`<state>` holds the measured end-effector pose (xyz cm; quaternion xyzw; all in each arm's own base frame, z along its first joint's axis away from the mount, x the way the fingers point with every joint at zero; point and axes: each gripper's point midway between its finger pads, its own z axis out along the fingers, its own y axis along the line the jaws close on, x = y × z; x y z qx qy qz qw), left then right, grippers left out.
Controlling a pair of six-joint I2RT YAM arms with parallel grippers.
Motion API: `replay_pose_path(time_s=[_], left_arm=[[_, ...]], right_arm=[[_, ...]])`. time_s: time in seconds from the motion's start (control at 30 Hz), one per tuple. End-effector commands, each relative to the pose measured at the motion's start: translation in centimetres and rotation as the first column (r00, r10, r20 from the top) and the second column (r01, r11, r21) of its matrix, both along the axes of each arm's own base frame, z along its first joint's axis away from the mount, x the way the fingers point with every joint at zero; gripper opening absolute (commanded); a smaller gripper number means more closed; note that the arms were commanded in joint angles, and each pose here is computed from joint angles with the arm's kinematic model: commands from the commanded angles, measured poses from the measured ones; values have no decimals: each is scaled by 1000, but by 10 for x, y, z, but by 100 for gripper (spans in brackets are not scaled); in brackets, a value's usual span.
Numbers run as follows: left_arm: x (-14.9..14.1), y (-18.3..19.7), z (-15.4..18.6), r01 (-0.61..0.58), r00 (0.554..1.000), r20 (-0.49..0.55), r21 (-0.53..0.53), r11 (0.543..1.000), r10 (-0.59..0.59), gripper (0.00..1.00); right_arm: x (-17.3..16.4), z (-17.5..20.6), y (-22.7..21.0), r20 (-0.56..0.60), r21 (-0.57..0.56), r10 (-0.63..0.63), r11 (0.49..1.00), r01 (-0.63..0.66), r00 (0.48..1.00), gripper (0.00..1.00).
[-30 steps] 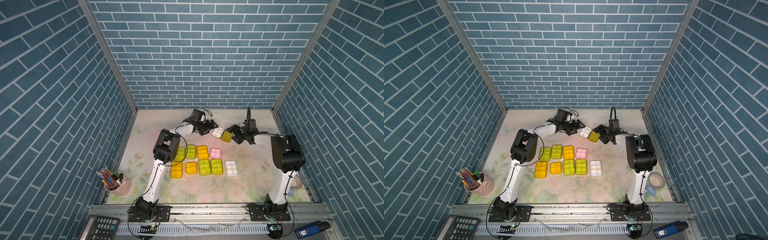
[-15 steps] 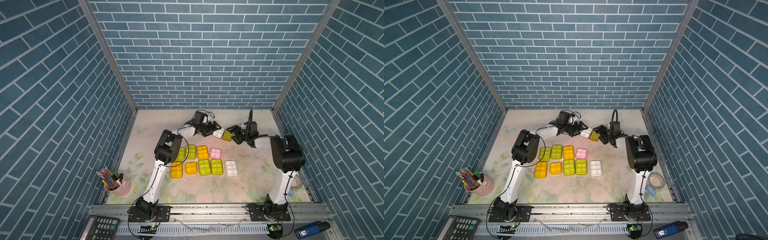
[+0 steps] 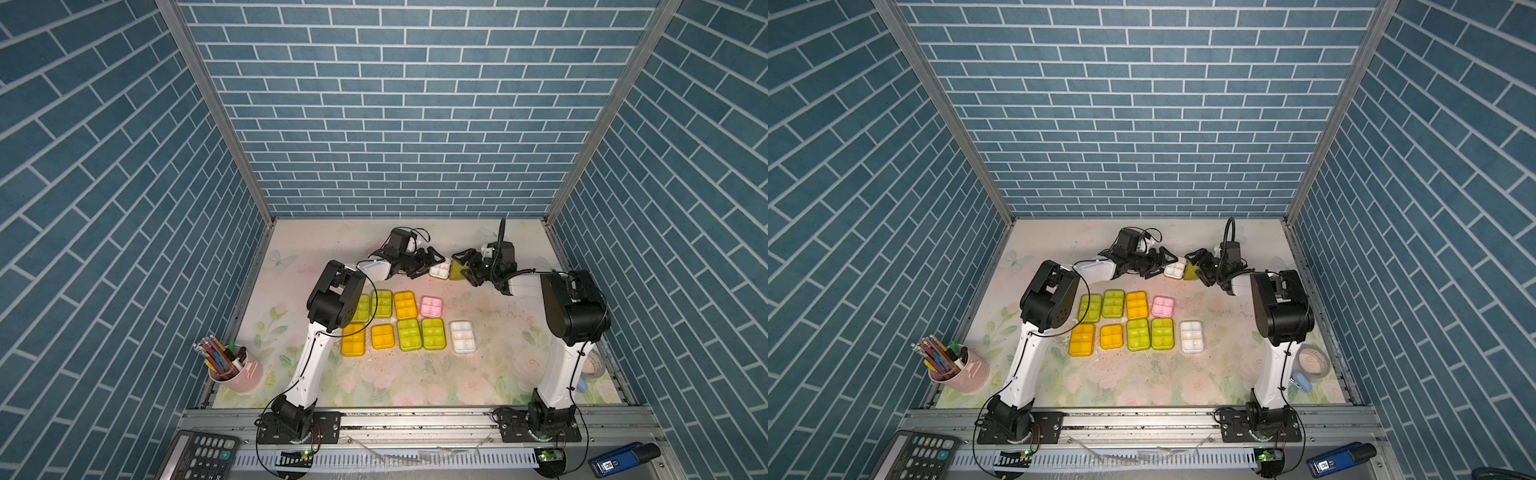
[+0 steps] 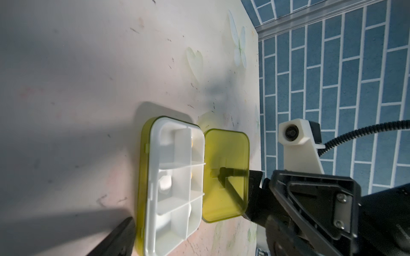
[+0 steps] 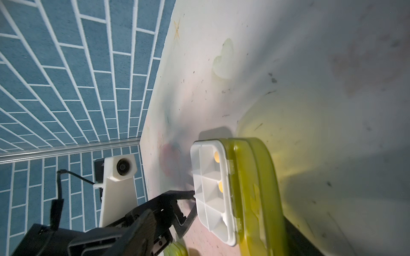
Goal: Close pillboxes
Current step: Close the lid on the pillbox.
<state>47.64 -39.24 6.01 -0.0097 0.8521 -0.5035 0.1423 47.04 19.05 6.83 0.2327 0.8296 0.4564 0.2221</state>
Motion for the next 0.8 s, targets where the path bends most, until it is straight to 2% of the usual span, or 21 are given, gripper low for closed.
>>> replay_pose_path(time_s=[0.0,0.37,0.5,0.77], left_arm=[[-13,-4,-9,0,999,-45,-21,1000,-1,93],[-15,16,6,-35,999,-20,-5,999,35,93],[-20,32,10,-36,999,-10,51,998,36,95],[-33,70,43,-102,995,23,109,989,100,95]], right_arm=[[9,33,5,81,7,16,1000,-17,997,80],[10,43,7,80,-42,22,999,-19,997,80],[7,39,7,58,-117,25,993,-19,998,80],[12,41,32,58,-82,71,994,-67,996,80]])
